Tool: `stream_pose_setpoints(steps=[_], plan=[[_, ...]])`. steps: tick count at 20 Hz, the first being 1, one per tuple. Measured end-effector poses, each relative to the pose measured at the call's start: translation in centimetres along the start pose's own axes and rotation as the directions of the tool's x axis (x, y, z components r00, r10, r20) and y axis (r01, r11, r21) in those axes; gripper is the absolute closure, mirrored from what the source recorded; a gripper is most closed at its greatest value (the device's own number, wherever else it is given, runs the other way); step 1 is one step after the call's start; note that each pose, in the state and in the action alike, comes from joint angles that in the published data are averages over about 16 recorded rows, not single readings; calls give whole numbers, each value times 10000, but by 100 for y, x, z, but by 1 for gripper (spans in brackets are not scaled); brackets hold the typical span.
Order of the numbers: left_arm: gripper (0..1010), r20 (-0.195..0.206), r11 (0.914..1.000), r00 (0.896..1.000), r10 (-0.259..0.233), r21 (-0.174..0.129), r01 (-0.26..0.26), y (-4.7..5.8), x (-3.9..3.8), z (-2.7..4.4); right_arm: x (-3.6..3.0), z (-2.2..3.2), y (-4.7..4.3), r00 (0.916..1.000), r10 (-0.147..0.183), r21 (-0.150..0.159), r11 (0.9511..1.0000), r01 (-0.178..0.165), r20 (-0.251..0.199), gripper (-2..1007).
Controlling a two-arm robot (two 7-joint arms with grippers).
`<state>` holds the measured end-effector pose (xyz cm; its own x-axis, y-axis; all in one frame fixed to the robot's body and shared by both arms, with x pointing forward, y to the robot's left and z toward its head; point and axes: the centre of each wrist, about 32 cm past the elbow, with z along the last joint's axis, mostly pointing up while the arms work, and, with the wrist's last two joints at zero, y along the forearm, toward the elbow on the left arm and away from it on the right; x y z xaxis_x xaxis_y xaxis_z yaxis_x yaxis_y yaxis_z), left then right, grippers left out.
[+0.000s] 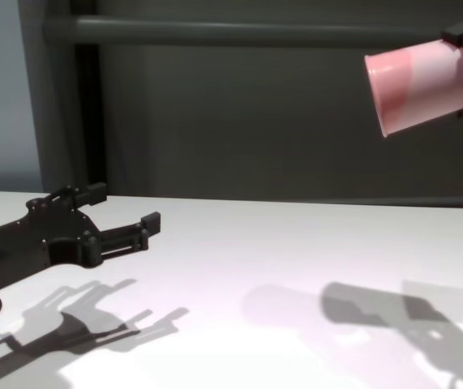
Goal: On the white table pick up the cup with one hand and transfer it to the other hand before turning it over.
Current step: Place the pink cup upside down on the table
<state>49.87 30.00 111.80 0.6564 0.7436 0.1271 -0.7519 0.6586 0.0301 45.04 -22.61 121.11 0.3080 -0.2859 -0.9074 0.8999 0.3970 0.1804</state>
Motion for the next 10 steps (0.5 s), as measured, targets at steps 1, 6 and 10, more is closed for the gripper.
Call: stream_pose_setpoints(steps=[1,6,10], plan=[[7,0,10000,10000,0,0,0,0,0,0,-19,12,4,9996,-52,-2,10000,52,269,236],[7,2,10000,10000,-2,-2,2,-1,1,2,-125,43,42,9860,-246,-81,9996,263,1650,236],[7,4,10000,10000,-2,-3,2,-1,1,2,-215,39,89,9593,-340,-238,9988,423,2803,236]])
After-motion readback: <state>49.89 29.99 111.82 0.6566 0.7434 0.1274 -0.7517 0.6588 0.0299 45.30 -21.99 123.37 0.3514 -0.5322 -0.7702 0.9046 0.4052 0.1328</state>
